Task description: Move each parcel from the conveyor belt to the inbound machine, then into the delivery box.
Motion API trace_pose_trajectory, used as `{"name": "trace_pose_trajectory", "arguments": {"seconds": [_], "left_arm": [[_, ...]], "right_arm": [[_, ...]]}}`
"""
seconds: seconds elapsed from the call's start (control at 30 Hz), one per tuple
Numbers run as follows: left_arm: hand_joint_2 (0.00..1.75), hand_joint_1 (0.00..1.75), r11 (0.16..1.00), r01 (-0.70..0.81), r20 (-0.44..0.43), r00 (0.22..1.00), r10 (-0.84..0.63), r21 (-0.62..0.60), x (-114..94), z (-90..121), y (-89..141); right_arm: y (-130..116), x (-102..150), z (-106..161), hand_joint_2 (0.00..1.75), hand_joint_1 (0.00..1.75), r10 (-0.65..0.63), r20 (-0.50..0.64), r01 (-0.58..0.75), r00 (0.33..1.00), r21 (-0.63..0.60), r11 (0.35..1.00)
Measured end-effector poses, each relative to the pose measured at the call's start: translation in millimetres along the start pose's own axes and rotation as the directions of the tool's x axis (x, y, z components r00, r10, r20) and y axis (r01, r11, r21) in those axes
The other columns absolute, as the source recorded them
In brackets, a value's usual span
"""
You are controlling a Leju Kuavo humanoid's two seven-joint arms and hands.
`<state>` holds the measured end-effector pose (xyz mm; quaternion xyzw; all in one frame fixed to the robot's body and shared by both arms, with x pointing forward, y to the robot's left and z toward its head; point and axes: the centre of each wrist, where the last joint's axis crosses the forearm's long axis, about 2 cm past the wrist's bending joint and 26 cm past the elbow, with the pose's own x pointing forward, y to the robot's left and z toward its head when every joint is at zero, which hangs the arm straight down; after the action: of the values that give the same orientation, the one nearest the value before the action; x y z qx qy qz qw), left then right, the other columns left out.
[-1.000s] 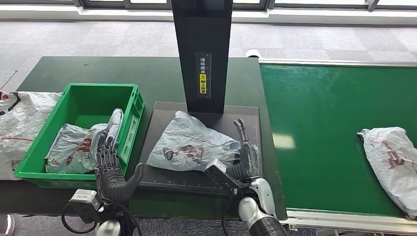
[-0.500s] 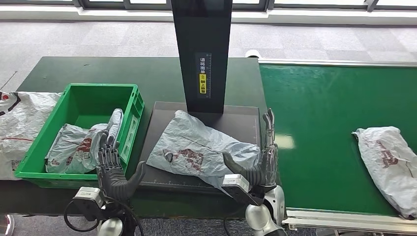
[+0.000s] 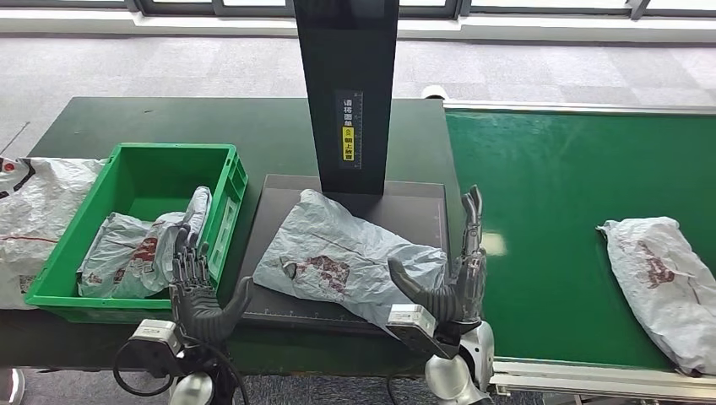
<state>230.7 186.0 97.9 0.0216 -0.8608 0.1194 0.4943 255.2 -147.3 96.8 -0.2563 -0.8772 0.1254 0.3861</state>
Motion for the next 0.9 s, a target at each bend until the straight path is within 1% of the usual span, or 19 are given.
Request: {"name": "trace_pose_trajectory", "arguments": {"seconds": [0.47, 0.6, 0.7, 0.8, 0.9], "left_arm": [[1.75, 0.0, 1.0, -0.003, 0.001, 1.0, 0.003, -0.011, 0, -1, -3], [1.75, 0.0, 0.999, 0.022, 0.015, 1.0, -0.022, -0.045, 0, -3, -6], [1.75, 0.0, 0.989, 0.073, 0.062, 0.996, -0.065, -0.129, 1, -12, -16], [1.75, 0.0, 0.967, 0.124, 0.116, 0.988, -0.1, -0.222, 1, -28, -34], [1.75, 0.0, 0.926, 0.236, 0.114, 0.971, -0.211, -0.295, -4, -47, -54]], "right_arm": [[-3, 1, 0, 1.75, 0.0, 0.003, 0.003, -0.003, 1.0, -0.012, 1.0], [-10, 6, -2, 1.75, 0.0, 0.021, 0.033, -0.02, 0.999, -0.034, 0.999], [-21, 16, -12, 1.75, 0.0, 0.041, 0.082, -0.033, 0.996, -0.088, 0.996], [-33, 27, -27, 1.75, 0.0, 0.04, 0.121, -0.019, 0.992, -0.171, 0.985], [-43, 36, -40, 1.75, 0.0, 0.04, 0.156, -0.002, 0.987, -0.238, 0.971]]}}
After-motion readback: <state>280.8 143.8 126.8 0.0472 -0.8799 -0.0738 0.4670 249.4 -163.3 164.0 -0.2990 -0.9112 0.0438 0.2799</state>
